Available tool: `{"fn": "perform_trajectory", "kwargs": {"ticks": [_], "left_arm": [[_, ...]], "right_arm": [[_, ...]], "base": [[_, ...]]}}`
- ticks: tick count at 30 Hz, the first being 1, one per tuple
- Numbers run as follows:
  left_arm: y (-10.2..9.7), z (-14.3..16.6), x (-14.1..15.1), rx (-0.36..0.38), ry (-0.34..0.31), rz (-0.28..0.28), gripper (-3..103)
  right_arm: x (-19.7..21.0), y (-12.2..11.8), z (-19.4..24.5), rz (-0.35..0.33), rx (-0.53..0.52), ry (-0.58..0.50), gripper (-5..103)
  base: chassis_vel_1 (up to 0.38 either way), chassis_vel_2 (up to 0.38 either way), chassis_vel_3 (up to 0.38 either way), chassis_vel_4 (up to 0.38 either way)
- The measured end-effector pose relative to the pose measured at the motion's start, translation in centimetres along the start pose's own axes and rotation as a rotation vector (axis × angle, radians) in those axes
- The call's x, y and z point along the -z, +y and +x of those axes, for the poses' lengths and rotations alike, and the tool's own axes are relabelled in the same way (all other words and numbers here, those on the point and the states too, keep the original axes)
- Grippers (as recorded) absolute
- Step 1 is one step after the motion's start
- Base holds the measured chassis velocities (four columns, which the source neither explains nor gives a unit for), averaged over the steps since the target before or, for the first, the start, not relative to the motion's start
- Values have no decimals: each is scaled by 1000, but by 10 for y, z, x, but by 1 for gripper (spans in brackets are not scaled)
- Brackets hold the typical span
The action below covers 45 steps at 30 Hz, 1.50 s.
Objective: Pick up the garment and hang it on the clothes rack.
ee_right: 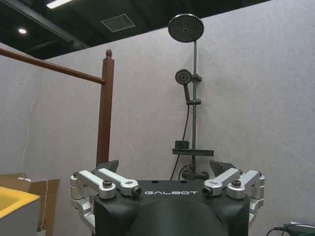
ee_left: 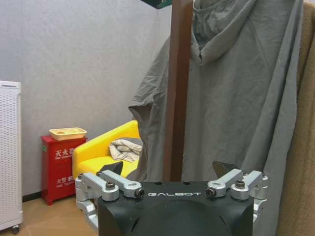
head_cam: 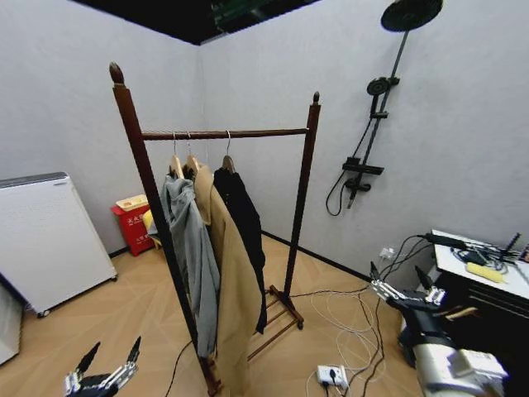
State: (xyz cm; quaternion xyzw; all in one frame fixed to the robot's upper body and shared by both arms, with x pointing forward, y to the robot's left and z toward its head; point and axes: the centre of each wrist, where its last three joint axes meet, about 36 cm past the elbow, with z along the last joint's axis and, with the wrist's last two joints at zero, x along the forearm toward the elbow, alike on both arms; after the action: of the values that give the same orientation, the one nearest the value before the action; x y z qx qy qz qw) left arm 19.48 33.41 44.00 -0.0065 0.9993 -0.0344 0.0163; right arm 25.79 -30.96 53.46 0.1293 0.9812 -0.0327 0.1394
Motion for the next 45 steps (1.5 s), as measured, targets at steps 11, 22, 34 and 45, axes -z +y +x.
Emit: {"fn": "perform_trajectory", "kwargs": {"ticks": [11, 22, 34, 45], "left_arm": [[0, 0, 0, 0, 0, 0, 100], [0, 0, 0, 0, 0, 0, 100], [0, 0, 0, 1, 0, 0, 100], [0, 0, 0, 0, 0, 0, 100]], "right_arm": [[0, 0, 0, -1, 1, 1, 100], [0, 0, 0, -2, 2, 3, 100], [0, 0, 0, -3, 2, 3, 100], [0, 0, -1, -3, 2, 2, 100]], "base": [[-56, -84, -95, -87], [85, -168, -289, -30], [221, -202, -198, 208], [-65, -8, -18, -55]]}}
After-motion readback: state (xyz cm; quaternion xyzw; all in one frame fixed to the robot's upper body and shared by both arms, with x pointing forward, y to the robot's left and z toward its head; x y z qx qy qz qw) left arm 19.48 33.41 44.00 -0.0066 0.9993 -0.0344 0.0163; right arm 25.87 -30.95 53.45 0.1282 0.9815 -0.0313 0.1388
